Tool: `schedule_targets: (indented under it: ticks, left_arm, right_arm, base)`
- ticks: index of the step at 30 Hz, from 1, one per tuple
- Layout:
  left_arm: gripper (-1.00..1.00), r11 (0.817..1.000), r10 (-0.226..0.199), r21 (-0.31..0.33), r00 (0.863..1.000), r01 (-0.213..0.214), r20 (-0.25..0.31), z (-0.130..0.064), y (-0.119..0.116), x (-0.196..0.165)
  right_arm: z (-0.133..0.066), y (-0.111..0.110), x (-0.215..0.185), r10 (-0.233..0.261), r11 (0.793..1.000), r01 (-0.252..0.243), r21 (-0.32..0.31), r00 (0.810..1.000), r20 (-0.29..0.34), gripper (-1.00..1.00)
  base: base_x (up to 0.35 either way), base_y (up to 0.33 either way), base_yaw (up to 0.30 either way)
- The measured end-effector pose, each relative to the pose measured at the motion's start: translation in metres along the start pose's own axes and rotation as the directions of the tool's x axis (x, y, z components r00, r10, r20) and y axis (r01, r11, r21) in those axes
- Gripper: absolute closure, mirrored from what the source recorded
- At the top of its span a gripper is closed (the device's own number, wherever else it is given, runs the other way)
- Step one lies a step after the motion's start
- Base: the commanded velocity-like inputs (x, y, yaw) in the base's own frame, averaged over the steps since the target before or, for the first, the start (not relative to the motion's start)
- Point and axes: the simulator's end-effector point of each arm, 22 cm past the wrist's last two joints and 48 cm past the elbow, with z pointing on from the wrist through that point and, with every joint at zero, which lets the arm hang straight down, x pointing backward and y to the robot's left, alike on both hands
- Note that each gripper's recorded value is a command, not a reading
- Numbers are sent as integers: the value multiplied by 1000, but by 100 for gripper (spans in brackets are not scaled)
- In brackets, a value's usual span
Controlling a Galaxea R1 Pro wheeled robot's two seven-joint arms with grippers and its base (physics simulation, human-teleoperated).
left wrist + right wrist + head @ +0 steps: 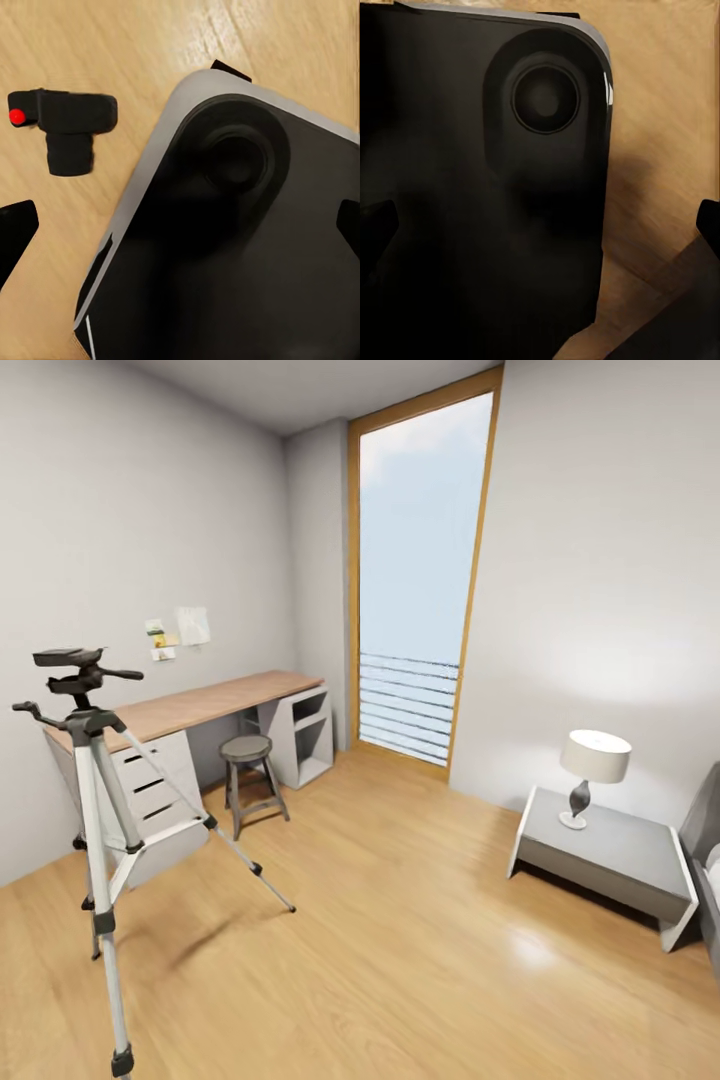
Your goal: Attach the digital camera to the camera tripod in the bedroom.
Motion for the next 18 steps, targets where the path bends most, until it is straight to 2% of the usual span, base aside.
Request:
schedule_targets:
  ticks: [9,18]
  left_arm:
    - [-100,1000,2,0,1000,-2,0,0,0,0]
    - [-100,1000,1,-1,1000,-1,1,0,0,0]
  right_arm:
    - [0,0,0,0,1000,0,0,1000,1,-100]
    - [0,1,0,0,1000,0,-1,1000,0,-100]
  base:
    - [320,-56,0]
    - [282,-135,12]
